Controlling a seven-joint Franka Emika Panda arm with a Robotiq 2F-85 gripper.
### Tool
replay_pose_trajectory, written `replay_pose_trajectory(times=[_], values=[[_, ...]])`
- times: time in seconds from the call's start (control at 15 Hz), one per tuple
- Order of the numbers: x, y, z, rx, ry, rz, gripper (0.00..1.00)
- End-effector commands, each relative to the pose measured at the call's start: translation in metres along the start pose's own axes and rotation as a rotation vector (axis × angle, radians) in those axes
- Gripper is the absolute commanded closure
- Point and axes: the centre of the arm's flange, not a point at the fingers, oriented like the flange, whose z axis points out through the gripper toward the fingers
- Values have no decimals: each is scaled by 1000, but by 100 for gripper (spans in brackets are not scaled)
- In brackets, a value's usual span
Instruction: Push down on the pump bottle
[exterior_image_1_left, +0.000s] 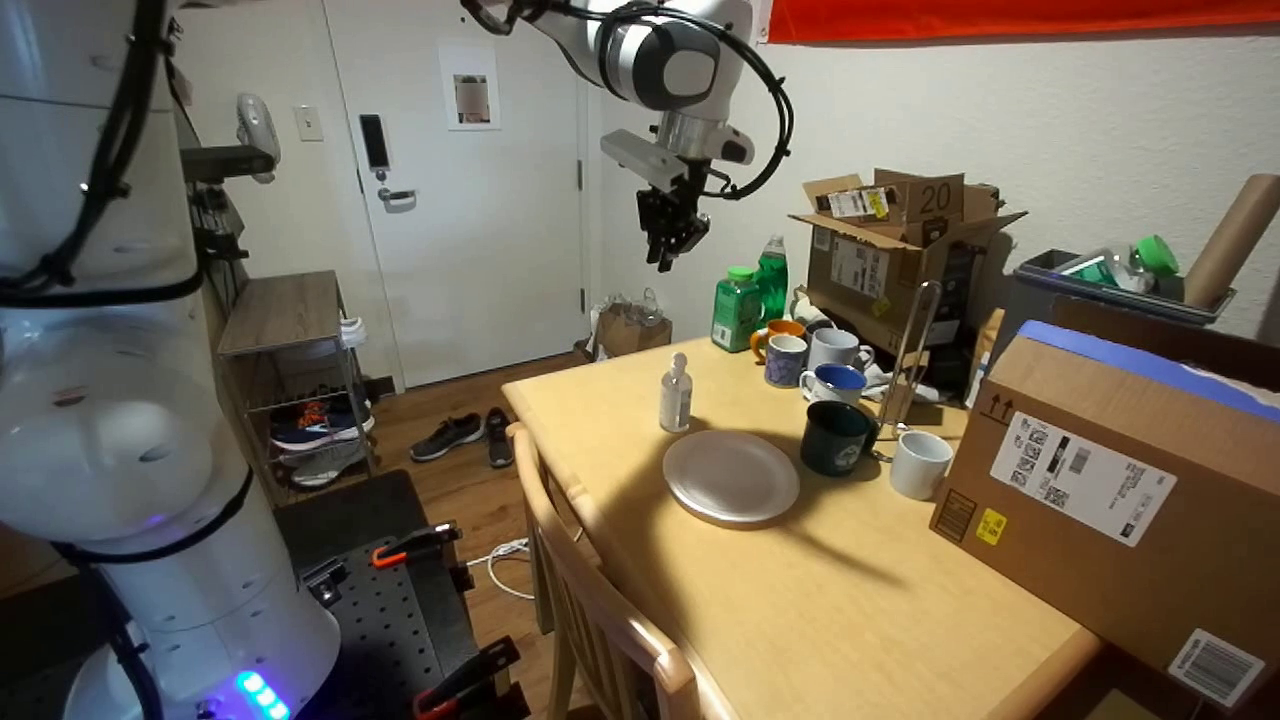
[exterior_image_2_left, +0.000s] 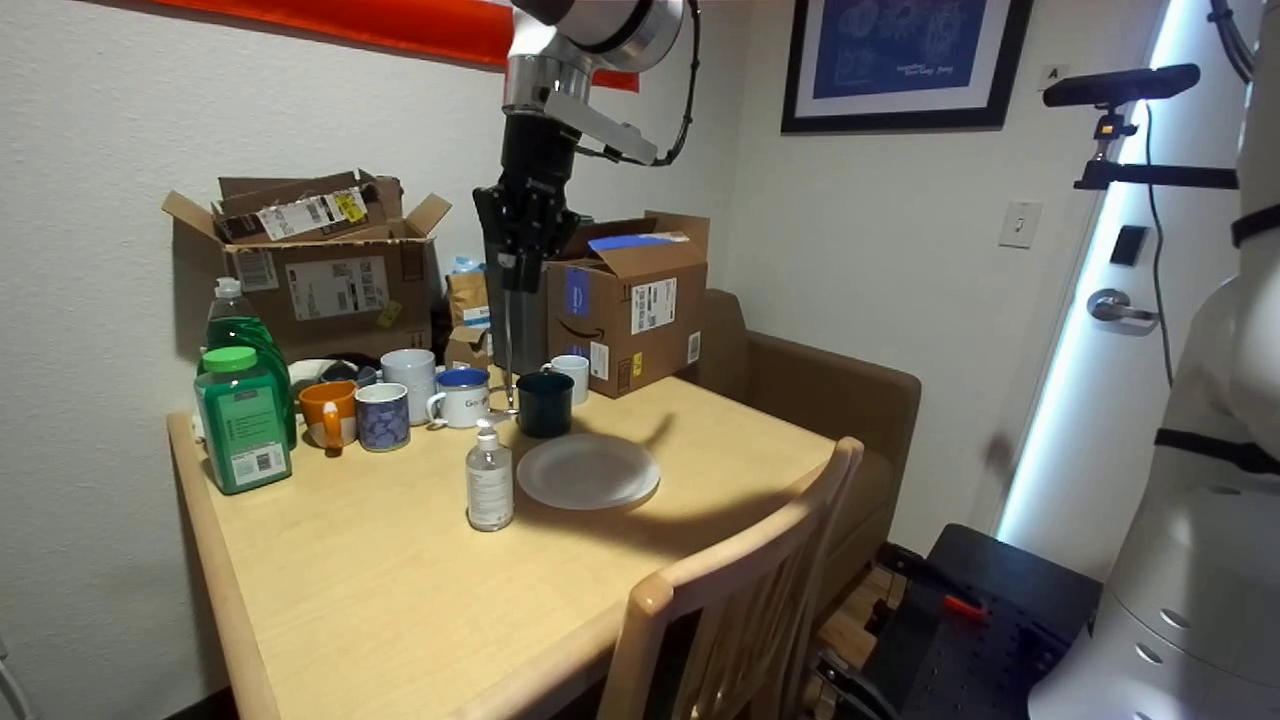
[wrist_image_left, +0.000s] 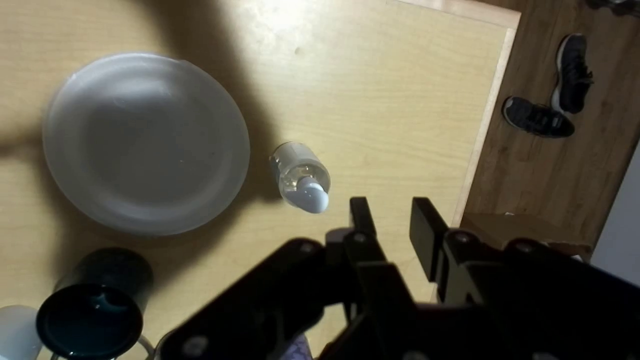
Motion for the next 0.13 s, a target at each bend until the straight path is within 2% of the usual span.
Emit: replay_pose_trajectory(times=[0.0,0.07], values=[[0,0,0,0,0,0,72],[0,0,0,0,0,0,72]])
